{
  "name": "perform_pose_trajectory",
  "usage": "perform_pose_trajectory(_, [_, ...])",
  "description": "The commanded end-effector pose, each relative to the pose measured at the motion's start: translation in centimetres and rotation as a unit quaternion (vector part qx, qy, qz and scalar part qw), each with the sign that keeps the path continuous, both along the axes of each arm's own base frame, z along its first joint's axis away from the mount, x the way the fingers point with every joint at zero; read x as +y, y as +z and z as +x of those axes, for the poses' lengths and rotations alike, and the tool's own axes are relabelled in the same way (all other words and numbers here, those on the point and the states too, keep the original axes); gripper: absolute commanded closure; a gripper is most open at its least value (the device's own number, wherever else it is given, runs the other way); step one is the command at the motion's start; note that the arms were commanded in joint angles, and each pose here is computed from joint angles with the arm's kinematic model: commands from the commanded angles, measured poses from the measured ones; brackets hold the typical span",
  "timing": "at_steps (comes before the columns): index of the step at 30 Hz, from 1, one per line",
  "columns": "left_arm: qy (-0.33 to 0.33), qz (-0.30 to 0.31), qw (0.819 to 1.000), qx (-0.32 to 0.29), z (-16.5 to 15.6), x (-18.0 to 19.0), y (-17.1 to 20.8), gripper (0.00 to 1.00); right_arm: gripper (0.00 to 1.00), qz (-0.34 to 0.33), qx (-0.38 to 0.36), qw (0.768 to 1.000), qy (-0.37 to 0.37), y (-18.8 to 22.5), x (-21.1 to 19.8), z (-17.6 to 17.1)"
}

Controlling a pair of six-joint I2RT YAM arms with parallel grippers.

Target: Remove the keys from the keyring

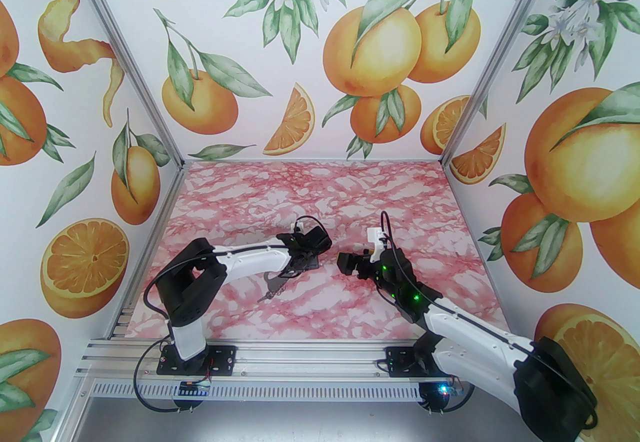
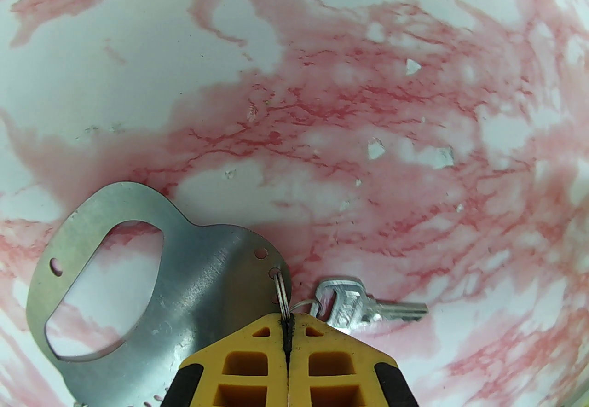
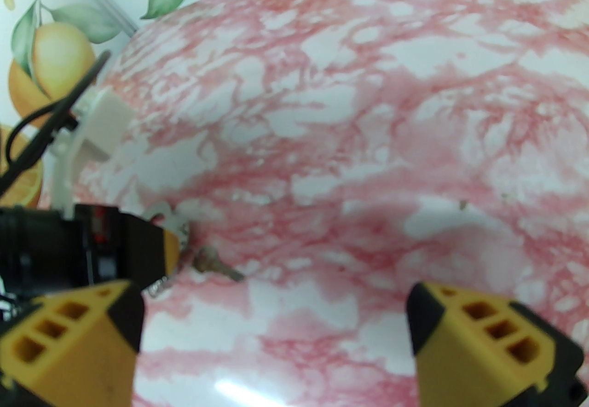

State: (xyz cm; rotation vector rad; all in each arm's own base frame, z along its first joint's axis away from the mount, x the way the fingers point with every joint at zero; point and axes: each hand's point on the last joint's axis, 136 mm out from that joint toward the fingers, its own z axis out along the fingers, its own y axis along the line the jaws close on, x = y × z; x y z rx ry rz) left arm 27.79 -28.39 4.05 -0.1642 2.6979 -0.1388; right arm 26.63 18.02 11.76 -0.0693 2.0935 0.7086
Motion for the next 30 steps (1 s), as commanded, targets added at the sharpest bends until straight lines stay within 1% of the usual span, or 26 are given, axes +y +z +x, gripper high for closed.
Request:
perform_pose_trajectory(1, [-0.008, -0.002, 0.999, -0.032, 0.0, 0.3, 3.0, 1.00, 0.00, 0.011, -0.018, 1.000, 0.023, 0.8, 0.8, -0.4])
perform_pose_trajectory(10, [-0.038, -0.010, 0.998, -0.057, -0.9, 0.9, 6.2, 1.00, 0.00, 0.039, -0.037, 0.997, 0.062, 2.3, 1.9, -1.2])
perform_pose_trajectory(11, [-0.050, -0.014, 0.996, -0.068, -1.1, 1.2, 7.6, 1.00, 0.00, 0.047, -0.041, 0.996, 0.071, 2.9, 2.2, -1.4])
perform_pose_trajectory(12, [-0.067, -0.031, 0.993, -0.090, -1.5, 1.8, 10.1, 1.00, 0.00, 0.051, -0.056, 0.992, 0.099, 4.0, 2.9, -1.9])
perform_pose_trajectory(13, [-0.071, -0.039, 0.992, -0.099, -1.8, 2.1, 11.1, 1.00, 0.00, 0.037, -0.068, 0.992, 0.104, 4.8, 3.1, -2.1])
perform_pose_trajectory(21, [-0.105, -0.093, 0.978, -0.154, -2.8, 2.9, 17.4, 1.00, 0.06, 0.015, -0.156, 0.976, 0.154, 7.9, 5.6, -2.7])
perform_pose_trajectory(26, [-0.121, -0.130, 0.968, -0.177, -3.0, 2.3, 21.1, 1.00, 0.13, -0.024, -0.210, 0.964, 0.162, 9.5, 6.8, -2.9])
perform_pose_trajectory(30, [-0.132, -0.148, 0.963, -0.183, -2.8, 1.4, 22.7, 1.00, 0.16, -0.035, -0.257, 0.950, 0.173, 11.3, 7.5, -4.2])
